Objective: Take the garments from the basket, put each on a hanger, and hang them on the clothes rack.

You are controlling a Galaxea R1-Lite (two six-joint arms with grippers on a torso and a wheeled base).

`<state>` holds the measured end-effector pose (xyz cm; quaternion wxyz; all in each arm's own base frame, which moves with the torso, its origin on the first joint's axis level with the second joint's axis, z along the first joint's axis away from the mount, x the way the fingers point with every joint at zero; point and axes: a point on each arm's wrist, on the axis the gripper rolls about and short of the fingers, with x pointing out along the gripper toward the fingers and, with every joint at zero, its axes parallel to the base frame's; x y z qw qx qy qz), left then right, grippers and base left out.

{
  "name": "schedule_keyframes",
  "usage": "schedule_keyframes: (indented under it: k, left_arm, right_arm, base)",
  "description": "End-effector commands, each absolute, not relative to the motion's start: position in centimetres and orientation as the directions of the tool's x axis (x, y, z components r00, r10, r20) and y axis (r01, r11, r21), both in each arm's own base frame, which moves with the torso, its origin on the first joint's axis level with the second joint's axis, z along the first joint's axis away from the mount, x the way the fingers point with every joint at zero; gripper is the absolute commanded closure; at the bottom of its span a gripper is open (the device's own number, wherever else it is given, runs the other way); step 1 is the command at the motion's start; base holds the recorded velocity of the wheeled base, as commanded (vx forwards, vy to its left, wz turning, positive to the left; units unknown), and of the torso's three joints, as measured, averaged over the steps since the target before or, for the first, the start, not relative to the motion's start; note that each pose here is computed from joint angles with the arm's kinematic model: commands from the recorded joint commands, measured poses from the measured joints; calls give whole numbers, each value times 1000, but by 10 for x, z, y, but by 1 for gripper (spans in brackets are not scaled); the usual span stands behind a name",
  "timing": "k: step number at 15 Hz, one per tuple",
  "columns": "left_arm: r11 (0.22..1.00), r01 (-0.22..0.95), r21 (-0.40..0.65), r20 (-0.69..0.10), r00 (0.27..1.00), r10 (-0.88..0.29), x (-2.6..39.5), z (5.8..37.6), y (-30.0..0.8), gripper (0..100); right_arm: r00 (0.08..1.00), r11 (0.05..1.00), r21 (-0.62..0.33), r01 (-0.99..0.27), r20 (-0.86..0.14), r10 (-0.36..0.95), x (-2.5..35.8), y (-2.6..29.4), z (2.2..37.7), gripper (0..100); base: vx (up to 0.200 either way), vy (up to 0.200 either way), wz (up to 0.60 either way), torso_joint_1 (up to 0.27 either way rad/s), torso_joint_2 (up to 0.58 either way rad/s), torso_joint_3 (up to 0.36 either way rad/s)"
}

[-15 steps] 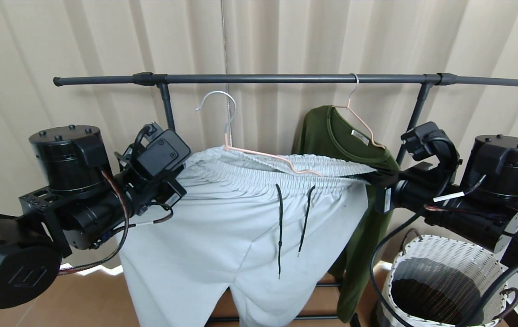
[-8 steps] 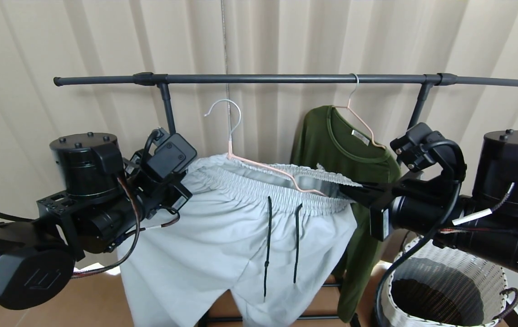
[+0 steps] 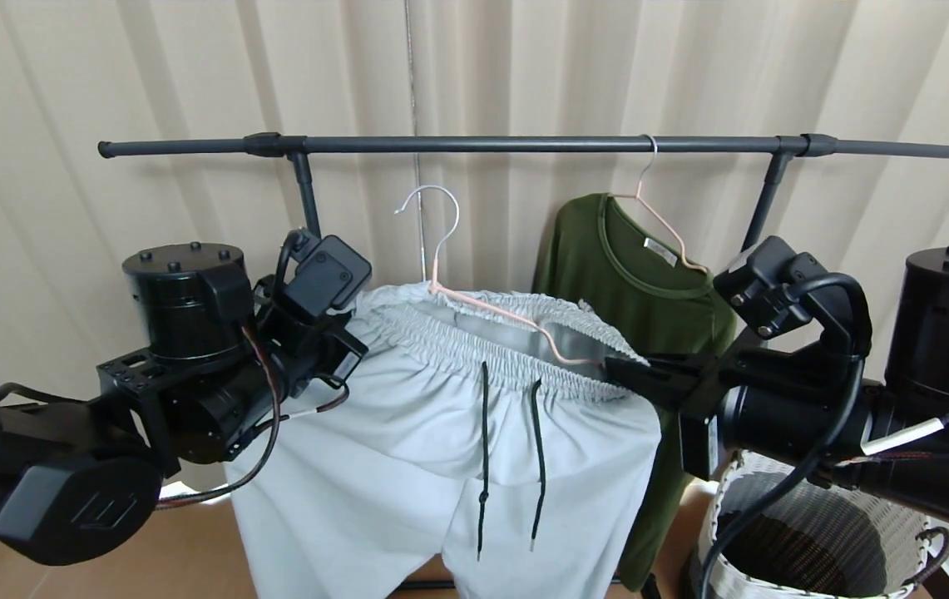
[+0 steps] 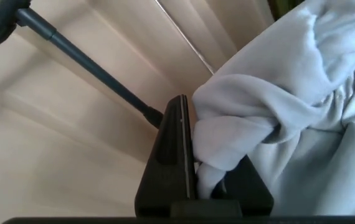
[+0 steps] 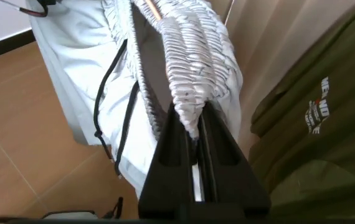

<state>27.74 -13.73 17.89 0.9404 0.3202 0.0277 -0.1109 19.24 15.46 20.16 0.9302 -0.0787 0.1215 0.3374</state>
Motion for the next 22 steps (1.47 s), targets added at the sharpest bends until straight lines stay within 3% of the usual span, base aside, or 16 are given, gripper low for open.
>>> schedule_keyframes:
  k: [1,3,6,9,13,22]
  left_arm:
    - [780,229,582,-123,973,-194,279,178,-144,100]
    - [827,219,518,-105,976,-192,285,181,-152,100]
    - [833,284,474,-107,958,-266,274,181,-172,100]
    - [818,323,475,-110,945,-309,270,180,-178,100]
    - [794,373,481,-124,925,-359,263,176,-185,100]
    - [753,413,512,-120,903,-413,247,174,-193,100]
  right_arm:
    - [736,752,-63,-656,-277,618,187,154,202,0]
    - [719,738,-62,-672,-293,630,175,149,194,0]
    - [727,737,-83,-671,-271,631,177,151,198,0]
    - [788,748,-248,-616,-227,573,199,143,198,0]
    - [855,777,-364,-513,-141,499,232,133,200,0]
    - [879,779,-416,-469,-132,459,259,136,201,0]
  base:
    - [0,0,0,0,0,0]
    - [0,0,0,0,0,0]
    - [0,0,0,0,0,0]
    - [0,0,0,0,0,0]
    - [0,0,0,0,0,0]
    - [0,0,0,0,0,0]
